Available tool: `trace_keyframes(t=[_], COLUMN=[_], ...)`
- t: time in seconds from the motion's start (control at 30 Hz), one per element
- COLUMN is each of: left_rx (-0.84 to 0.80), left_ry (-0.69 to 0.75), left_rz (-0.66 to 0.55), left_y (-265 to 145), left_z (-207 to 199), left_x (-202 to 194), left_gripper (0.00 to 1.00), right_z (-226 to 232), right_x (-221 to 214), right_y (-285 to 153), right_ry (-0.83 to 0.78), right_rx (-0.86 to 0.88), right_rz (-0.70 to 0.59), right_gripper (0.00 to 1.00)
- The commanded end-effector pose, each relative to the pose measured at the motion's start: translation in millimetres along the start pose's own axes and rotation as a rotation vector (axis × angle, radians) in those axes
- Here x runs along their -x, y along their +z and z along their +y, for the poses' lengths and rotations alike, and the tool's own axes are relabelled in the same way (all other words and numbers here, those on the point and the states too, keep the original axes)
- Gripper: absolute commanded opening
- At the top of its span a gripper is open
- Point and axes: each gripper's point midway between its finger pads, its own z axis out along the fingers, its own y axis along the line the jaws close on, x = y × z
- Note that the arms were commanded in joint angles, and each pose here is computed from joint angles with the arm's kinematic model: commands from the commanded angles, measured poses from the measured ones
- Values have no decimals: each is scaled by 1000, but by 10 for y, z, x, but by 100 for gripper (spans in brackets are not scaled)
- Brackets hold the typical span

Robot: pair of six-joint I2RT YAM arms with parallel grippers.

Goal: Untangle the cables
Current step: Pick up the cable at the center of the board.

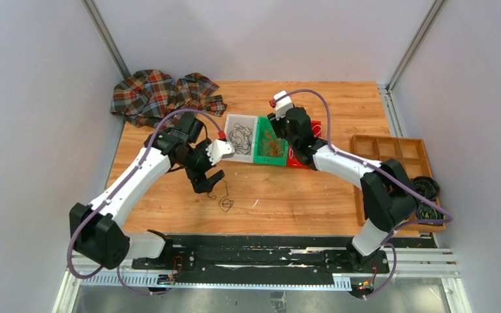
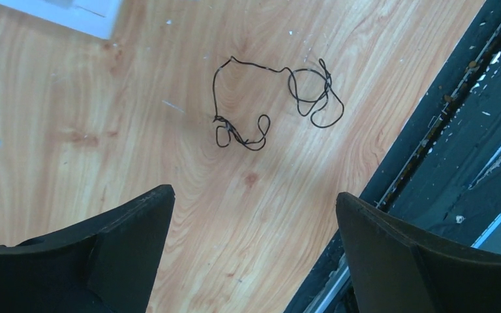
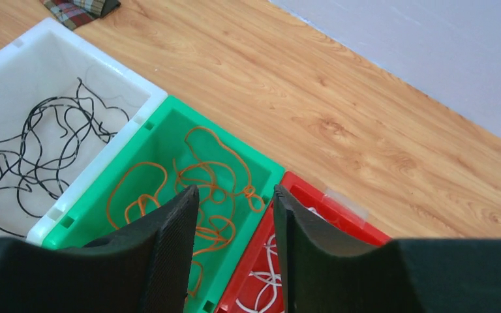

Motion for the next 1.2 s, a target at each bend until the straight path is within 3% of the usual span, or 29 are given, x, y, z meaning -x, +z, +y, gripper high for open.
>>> trace_keyframes(t=[0.0, 0.23, 0.5, 0.63, 0.73, 0.77, 0.8, 0.93, 1.07, 1.17], left_rx=[-42, -108, -140, -168, -171, -175, -173, -155, -150, -148], left_ry=[47, 24, 23, 14, 2, -3, -5, 21, 49, 54], left_rz=[-9, 20, 42, 71, 87, 92, 87, -5, -108, -161], left_y=[282, 721, 1061, 1214, 1240, 1198, 1107, 573, 30, -273], left_z=[64, 97, 206, 221, 223, 203, 182, 43, -173, -314], left_x=[21, -104, -135, -195, -227, -227, -195, 71, 295, 395], left_gripper=[97, 91, 70, 49, 18, 4, 1, 1, 1, 1], right_z=[-119, 130, 547, 758, 919, 983, 1044, 1347, 1734, 1979], right_x=[379, 424, 230, 238, 257, 252, 238, 293, 524, 679], right_y=[-108, -529, -1070, -1240, -1339, -1363, -1375, -1467, -1624, -1750], right_ry=[-1, 143, 325, 370, 423, 442, 460, 549, 564, 552], right_rx=[-38, 78, 247, 334, 419, 451, 480, 627, 809, 920], right_rz=[-34, -85, -167, -203, -226, -228, -221, -226, -327, -389], right_gripper=[47, 47, 45, 44, 43, 43, 44, 50, 63, 67])
